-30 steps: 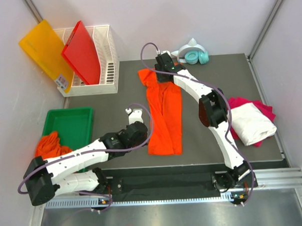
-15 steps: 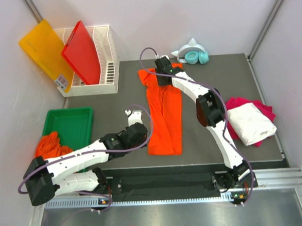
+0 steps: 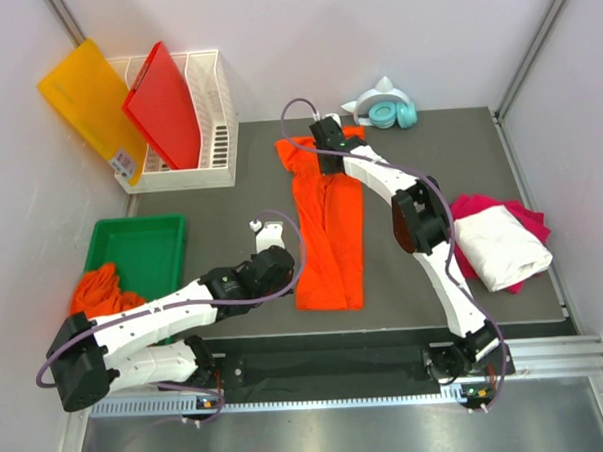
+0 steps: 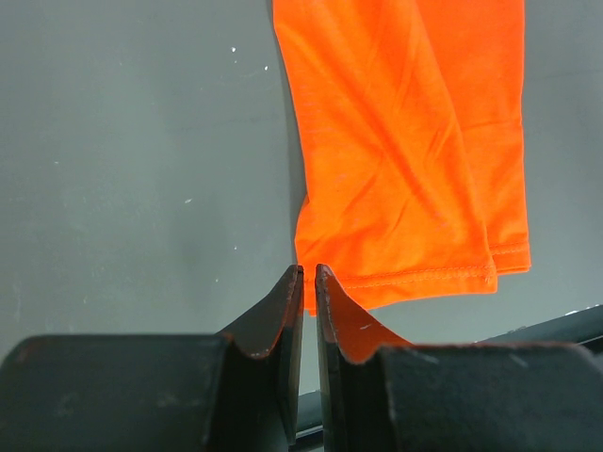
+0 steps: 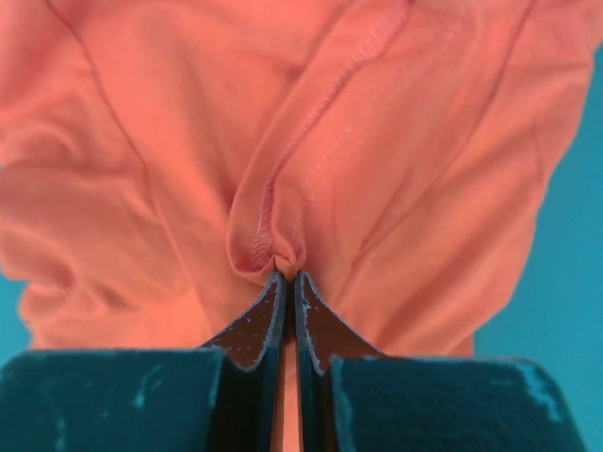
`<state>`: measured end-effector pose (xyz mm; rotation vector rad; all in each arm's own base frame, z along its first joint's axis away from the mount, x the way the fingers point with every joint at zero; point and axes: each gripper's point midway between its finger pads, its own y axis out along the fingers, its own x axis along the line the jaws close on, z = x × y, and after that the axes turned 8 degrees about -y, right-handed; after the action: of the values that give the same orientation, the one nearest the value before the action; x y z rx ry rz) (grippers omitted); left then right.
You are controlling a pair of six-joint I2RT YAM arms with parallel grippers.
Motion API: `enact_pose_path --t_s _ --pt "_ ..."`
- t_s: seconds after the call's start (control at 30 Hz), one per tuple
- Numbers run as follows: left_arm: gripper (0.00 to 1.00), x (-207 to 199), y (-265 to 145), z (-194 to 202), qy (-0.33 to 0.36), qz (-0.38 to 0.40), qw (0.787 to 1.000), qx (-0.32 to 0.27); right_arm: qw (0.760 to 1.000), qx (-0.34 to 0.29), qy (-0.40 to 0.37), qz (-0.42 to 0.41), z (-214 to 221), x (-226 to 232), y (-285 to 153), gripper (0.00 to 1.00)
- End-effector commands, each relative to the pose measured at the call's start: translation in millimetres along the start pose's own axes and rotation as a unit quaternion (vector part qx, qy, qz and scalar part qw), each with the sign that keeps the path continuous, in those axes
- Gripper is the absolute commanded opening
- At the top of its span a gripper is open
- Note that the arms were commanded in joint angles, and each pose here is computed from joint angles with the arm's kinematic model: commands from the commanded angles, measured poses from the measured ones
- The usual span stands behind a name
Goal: Fold and stack the t-shirts
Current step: Grab the bottom of the folded rectangular tshirt with both arms
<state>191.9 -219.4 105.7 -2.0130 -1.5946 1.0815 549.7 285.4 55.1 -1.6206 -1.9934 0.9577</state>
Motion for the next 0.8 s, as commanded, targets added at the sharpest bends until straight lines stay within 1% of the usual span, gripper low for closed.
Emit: enact_pose_path --t_s 0.0,0.57,0.77 --pt "0.15 -2.9 2.0 -4.1 -0.013 0.007 1.0 -0.012 0.997 -0.064 0.032 0.028 -47.9 -27.1 -44.8 0.0" --pt "0.15 -8.6 11.8 1.7 -0.019 0.014 1.0 -0.004 0.995 -0.051 0.054 0.068 -37.3 -73.1 -57.6 0.0" --pt "0.15 -8.2 14.0 4.8 -0.02 0.015 1.0 -0.001 0.995 -0.039 0.058 0.068 -27.5 -76.2 -52.9 0.0"
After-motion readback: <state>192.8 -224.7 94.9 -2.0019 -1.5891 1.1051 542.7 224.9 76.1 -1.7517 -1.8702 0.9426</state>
